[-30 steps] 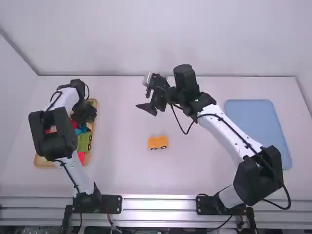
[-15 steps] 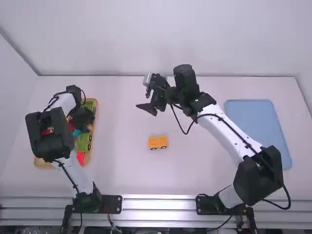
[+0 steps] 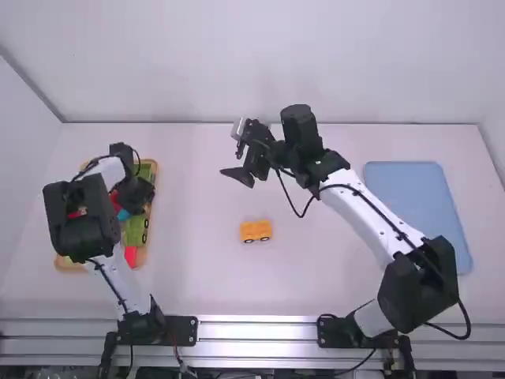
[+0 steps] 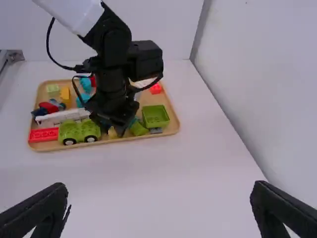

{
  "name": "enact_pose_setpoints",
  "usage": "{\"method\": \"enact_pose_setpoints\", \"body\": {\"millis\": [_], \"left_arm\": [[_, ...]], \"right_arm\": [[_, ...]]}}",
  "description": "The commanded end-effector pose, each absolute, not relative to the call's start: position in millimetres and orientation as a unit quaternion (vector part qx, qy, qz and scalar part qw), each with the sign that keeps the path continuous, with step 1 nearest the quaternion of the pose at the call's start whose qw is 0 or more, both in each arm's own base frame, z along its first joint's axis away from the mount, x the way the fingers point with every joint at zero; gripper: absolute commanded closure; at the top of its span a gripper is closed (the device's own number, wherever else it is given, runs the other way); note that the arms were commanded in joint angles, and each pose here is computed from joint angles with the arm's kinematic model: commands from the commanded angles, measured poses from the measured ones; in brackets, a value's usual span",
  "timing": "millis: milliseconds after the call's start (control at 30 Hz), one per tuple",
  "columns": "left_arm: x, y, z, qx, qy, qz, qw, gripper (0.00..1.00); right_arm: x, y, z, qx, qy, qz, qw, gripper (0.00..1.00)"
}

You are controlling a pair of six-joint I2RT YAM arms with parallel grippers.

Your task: Assemble lego blocks to make yellow taxi

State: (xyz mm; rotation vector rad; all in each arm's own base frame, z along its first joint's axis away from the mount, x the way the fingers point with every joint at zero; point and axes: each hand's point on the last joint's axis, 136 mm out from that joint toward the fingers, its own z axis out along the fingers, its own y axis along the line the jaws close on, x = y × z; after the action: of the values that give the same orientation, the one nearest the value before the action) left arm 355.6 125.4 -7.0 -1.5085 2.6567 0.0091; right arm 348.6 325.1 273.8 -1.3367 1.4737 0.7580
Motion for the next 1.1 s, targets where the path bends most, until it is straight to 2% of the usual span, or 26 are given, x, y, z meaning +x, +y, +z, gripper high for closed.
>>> {"method": "enact_pose_setpoints", "body": {"millis": [0,167,267,367,433,533,600,633,700,833,900,967,1067], "left_arm": [[347.1,126.4,-15.4,-0.497,0.867,0.018,0.036,0.64],[352.0,136.6,-16.5,-0.499,0.864,0.029,0.058,0.73],[355.7,135.0,-16.2,-0.487,0.871,0.028,0.063,0.83],[370.0,130.0,-11.7,-0.449,0.890,0.001,0.079,0.89],[383.5,123.4,-2.1,-0.416,0.905,-0.030,0.090,0.98],[388.1,126.3,10.8,-0.413,0.905,-0.039,0.096,0.98],[388.6,132.0,22.3,-0.416,0.903,-0.030,0.099,0.97],[385.8,137.2,26.5,-0.424,0.901,-0.013,0.094,0.92],[378.7,140.2,27.4,-0.436,0.896,0.002,0.083,0.89],[365.4,139.5,24.1,-0.444,0.894,0.021,0.060,0.90],[364.2,138.7,19.2,-0.441,0.895,0.028,0.062,0.76],[363.6,137.1,15.8,-0.441,0.895,0.025,0.063,0.74],[356.6,138.0,7.2,-0.446,0.893,0.024,0.057,0.60]], "right_arm": [[351.3,326.1,286.1,-0.549,0.599,0.310,0.495,0.02],[351.1,326.4,286.1,-0.549,0.598,0.310,0.495,0.02],[350.5,326.9,286.3,-0.549,0.598,0.311,0.494,0.02],[350.8,326.8,286.2,-0.549,0.598,0.310,0.495,0.02],[351.1,326.3,286.1,-0.549,0.599,0.310,0.495,0.02],[351.4,326.3,285.7,-0.548,0.600,0.309,0.494,0.02],[354.6,324.7,283.7,-0.545,0.607,0.300,0.495,0.02],[356.7,323.5,282.2,-0.542,0.612,0.294,0.495,0.02],[358.0,322.4,280.3,-0.539,0.618,0.291,0.493,0.02],[356.8,322.4,279.2,-0.541,0.618,0.292,0.490,0.02],[357.0,322.2,279.3,-0.541,0.618,0.292,0.490,0.02],[356.8,322.4,279.2,-0.541,0.618,0.292,0.490,0.01],[356.8,322.4,279.1,-0.541,0.618,0.292,0.490,0.02]]}}
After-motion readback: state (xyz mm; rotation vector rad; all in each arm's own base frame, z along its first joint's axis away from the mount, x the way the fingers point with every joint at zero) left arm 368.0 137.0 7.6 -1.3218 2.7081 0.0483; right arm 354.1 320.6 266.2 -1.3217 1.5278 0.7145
